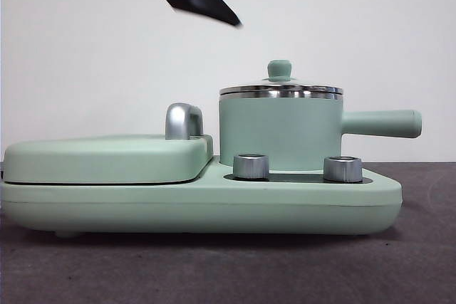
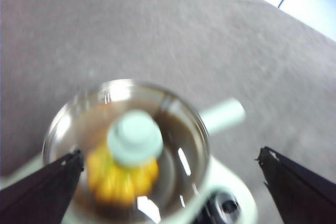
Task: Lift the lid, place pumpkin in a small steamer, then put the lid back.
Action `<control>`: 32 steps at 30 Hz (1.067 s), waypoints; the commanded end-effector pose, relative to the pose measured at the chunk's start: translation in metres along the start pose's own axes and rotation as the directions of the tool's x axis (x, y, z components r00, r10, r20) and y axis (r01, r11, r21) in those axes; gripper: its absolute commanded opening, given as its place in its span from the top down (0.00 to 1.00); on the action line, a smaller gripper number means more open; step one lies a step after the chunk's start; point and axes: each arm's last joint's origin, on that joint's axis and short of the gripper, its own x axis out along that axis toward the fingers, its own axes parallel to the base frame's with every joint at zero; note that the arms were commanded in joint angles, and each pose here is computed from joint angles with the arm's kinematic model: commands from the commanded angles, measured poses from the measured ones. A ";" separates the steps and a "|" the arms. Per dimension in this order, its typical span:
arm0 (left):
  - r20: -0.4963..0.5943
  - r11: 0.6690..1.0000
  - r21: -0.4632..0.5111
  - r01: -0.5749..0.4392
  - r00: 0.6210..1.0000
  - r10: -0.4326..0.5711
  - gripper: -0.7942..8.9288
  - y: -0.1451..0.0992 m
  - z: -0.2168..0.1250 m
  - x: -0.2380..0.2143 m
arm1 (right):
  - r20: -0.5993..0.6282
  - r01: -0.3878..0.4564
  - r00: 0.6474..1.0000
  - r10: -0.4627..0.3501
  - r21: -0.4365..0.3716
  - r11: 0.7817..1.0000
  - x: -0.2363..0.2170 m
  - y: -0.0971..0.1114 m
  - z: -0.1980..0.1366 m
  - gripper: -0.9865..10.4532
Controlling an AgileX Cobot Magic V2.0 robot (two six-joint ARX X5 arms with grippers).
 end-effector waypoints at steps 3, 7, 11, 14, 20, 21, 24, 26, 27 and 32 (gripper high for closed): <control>-0.115 1.000 0.006 -0.006 0.993 0.006 0.34 -0.009 -0.005 -0.047 | 0.012 -0.011 1.000 0.011 -0.009 1.000 -0.001 0.001 0.002 0.49; -0.200 0.999 -0.026 -0.019 0.980 0.014 0.34 -0.014 -0.019 -0.079 | 0.012 -0.011 1.000 0.011 -0.010 1.000 -0.001 0.001 0.002 0.49; -0.202 0.998 -0.062 -0.027 0.979 0.014 0.34 -0.023 -0.041 -0.104 | 0.010 -0.010 1.000 0.010 -0.016 1.000 -0.001 0.001 0.002 0.49; -0.174 0.994 -0.102 -0.034 0.985 0.016 0.35 -0.029 -0.069 -0.121 | 0.010 -0.010 1.000 0.010 -0.016 1.000 -0.001 0.001 0.002 0.49; -0.070 0.974 -0.220 -0.047 0.997 0.033 0.35 -0.038 -0.135 -0.147 | 0.009 -0.009 1.000 0.010 -0.016 1.000 -0.001 0.001 0.001 0.49; -0.050 0.970 -0.235 -0.059 0.998 0.048 0.35 -0.039 -0.145 -0.151 | 0.009 -0.009 1.000 0.009 -0.016 1.000 -0.001 0.001 0.001 0.49; -0.009 0.957 -0.277 -0.091 0.996 0.092 0.42 -0.042 -0.167 -0.161 | 0.010 -0.005 1.000 0.006 -0.016 1.000 -0.001 0.001 0.002 0.50; 0.013 0.953 -0.288 -0.096 0.994 0.104 0.77 -0.044 -0.175 -0.169 | 0.009 -0.006 1.000 0.006 -0.017 1.000 -0.001 0.001 0.001 0.68; 0.025 0.953 -0.287 -0.095 0.994 0.106 0.94 -0.046 -0.178 -0.173 | 0.006 -0.006 1.000 0.006 -0.023 1.000 -0.001 0.001 0.001 0.85; 0.084 0.955 -0.277 -0.101 0.988 0.129 0.91 -0.050 -0.181 -0.187 | 0.002 -0.015 1.000 0.015 -0.044 0.999 -0.001 0.001 0.001 0.90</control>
